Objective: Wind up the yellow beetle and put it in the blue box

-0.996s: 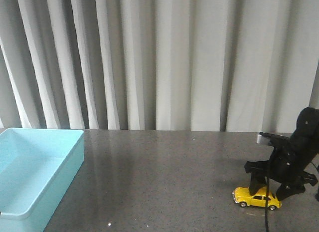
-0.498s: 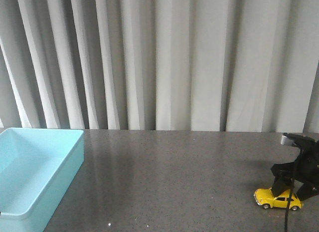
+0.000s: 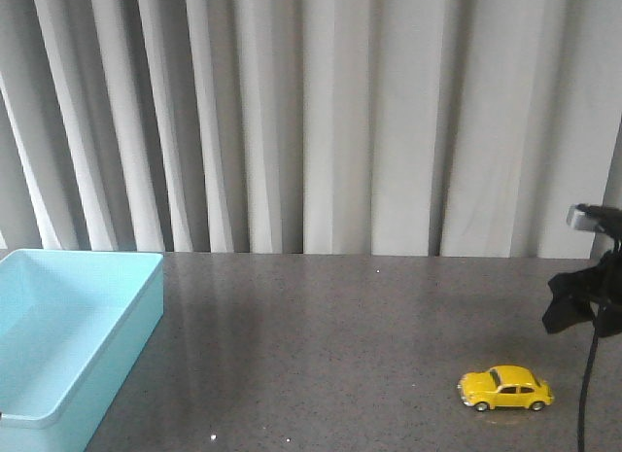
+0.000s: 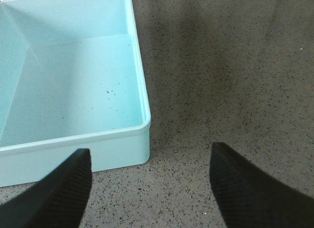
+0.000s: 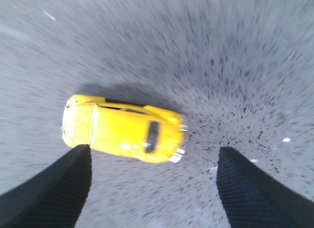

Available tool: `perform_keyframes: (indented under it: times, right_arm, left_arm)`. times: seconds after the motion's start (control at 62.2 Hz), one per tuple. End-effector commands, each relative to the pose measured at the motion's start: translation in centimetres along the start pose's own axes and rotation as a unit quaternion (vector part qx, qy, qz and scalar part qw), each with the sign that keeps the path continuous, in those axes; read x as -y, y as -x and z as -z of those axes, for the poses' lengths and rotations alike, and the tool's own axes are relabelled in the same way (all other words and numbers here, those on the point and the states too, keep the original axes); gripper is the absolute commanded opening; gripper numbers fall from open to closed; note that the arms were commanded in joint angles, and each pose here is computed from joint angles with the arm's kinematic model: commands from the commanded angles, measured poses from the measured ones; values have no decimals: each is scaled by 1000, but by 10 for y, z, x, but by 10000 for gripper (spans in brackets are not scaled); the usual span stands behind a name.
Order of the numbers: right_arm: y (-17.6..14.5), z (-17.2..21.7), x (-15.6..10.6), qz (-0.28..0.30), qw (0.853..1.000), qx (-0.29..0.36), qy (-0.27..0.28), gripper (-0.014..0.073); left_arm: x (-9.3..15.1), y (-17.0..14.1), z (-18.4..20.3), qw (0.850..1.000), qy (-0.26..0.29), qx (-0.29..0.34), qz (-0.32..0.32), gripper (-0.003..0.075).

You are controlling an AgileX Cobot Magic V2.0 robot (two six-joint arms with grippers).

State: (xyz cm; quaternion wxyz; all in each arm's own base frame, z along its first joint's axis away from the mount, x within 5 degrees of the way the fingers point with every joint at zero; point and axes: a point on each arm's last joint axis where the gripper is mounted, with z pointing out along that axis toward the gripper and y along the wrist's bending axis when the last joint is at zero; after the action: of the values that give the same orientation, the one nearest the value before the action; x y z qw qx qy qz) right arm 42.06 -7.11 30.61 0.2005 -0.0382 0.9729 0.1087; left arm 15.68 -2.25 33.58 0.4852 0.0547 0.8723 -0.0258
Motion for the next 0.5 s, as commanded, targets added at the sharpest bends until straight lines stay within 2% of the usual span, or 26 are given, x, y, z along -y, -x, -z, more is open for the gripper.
perform_keyframes:
  times: [0.0, 0.161, 0.257, 0.386, 0.482]
  right_arm:
    - [1, 65, -26, 21, 997, 77, 7, 515]
    - [-10, 111, -62, 57, 992, 113, 16, 515]
    - [-17, 134, -93, 93, 986, 138, 24, 515]
    - [-34, 151, -127, 125, 977, 171, 34, 515]
    - [-52, 154, -140, 120, 971, 206, 22, 515]
  left_arm:
    - [2, 16, 6, 998, -8, 55, 2, 503]
    - [2, 16, 6, 998, -8, 55, 2, 503]
    - [2, 16, 6, 998, -8, 55, 2, 503]
    - [2, 16, 6, 998, -8, 55, 2, 503]
    - [2, 16, 6, 998, -8, 55, 2, 503]
